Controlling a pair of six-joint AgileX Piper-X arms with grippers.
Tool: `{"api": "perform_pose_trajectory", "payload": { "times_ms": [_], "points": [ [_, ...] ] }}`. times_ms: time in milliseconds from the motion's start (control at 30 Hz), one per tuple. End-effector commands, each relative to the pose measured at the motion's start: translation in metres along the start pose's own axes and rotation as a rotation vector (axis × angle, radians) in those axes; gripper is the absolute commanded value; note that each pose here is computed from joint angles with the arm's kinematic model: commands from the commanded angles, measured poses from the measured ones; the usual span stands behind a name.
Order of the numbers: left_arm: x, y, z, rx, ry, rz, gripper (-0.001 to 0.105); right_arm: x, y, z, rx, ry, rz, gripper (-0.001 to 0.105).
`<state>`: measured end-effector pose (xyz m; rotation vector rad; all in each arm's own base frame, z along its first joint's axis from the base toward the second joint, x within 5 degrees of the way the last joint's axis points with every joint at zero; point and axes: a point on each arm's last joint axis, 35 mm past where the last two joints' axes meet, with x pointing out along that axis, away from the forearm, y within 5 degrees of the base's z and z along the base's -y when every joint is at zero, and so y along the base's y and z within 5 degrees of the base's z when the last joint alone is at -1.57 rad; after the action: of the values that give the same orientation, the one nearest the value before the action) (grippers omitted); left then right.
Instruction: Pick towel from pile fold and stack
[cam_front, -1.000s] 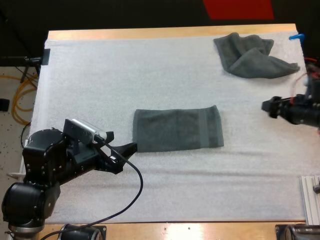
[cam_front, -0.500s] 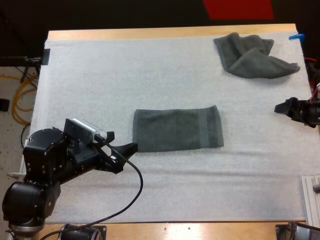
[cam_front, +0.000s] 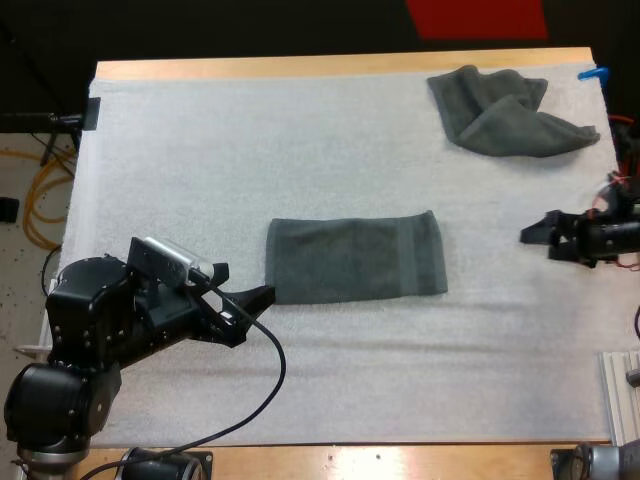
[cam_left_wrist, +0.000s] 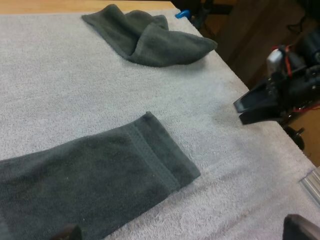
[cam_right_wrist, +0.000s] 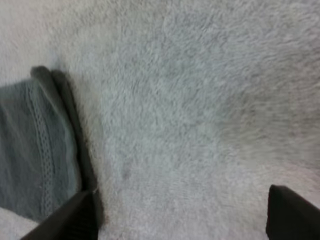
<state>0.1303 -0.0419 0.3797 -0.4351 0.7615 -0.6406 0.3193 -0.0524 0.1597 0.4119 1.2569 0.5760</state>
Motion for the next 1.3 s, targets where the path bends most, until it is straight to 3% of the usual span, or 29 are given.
{"api": "perform_pose_trajectory", "payload": {
  "times_ms": [0,333,900,1267],
  "points": [
    [-0.002,-0.001,0.000,0.000,-0.001,-0.008,0.075,0.007,0.006,0.004,-0.039,0.012,0.013,0.067],
    [-0.002,-0.002,0.000,0.000,0.001,-0.015,0.075,0.068,0.038,0.016,-0.081,0.088,0.028,0.067],
    [-0.002,-0.002,0.000,0.000,0.001,-0.015,0.075,0.135,0.106,0.010,-0.161,0.181,0.093,0.067],
    [-0.002,-0.002,0.000,-0.002,0.010,-0.035,0.075,0.160,0.110,0.000,-0.100,0.245,0.055,0.065]
  ]
}}
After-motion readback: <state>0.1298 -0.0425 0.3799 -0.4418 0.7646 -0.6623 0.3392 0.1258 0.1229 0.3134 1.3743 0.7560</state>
